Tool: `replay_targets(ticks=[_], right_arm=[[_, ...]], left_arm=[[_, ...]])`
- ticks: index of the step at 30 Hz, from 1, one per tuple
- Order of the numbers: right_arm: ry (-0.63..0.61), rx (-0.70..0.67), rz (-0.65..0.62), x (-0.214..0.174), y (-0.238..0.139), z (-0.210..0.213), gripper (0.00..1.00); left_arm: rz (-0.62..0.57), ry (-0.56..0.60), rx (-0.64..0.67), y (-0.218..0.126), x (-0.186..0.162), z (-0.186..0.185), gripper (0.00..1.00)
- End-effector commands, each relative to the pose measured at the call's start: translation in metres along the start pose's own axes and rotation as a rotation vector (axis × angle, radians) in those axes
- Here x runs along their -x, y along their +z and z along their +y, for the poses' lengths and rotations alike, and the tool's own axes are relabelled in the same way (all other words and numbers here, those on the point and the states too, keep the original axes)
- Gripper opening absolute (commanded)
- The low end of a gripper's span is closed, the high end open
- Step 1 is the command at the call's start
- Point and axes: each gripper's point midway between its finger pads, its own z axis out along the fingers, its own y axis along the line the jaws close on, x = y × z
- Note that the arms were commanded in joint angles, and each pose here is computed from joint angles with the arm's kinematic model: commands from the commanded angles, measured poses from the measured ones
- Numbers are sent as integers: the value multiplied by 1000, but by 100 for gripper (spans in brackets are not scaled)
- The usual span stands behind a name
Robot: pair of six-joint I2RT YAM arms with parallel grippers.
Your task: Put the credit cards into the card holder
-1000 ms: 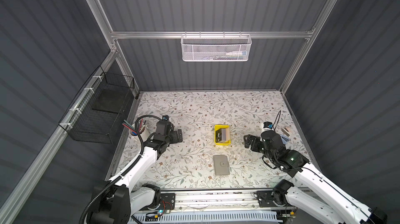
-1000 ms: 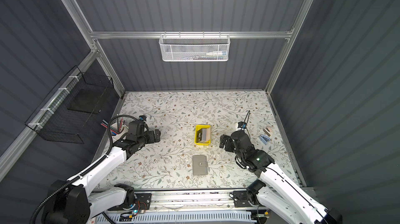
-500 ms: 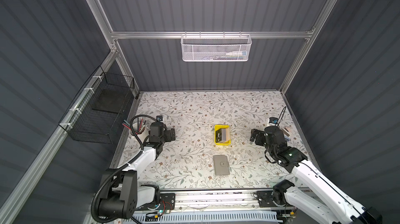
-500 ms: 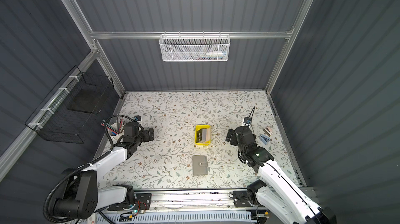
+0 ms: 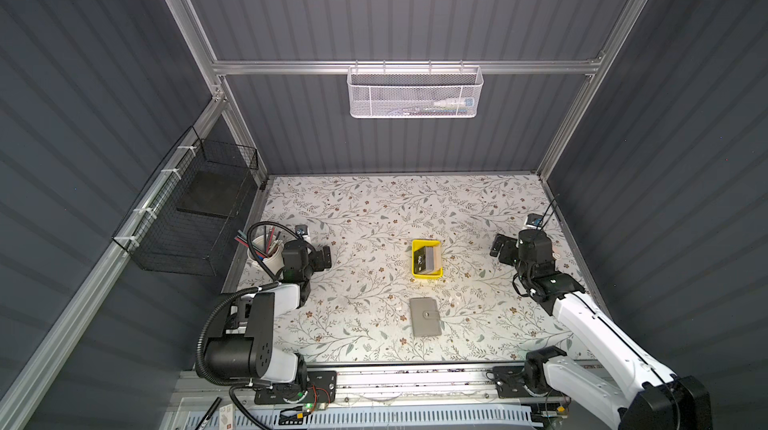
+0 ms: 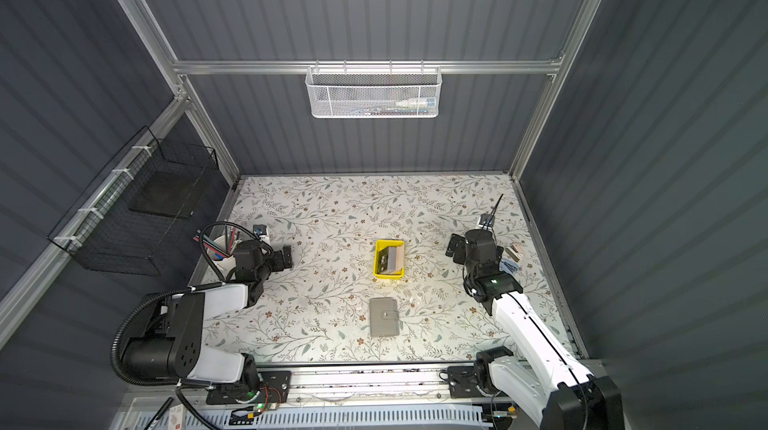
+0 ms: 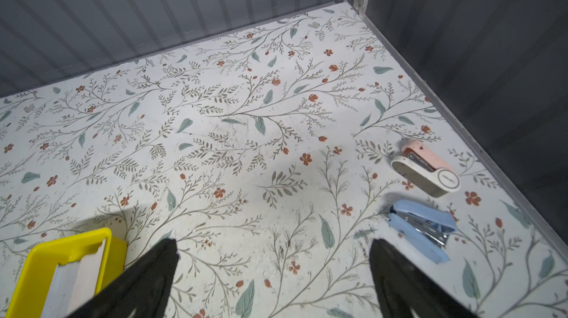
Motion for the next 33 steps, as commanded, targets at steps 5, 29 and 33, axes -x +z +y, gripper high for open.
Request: replay_targets(ticks=[5, 29, 33], right_arm=[[-4, -9, -34, 2, 20, -10, 99], [-82, -36, -157, 5, 70, -33, 99], [-108, -37, -176, 6, 73, -33, 99]], left_arm=[[-125, 10, -36, 5, 24, 0, 100], [-108, 36, -90, 35, 7, -9, 100], [-104, 37, -91, 35, 6, -9, 100]])
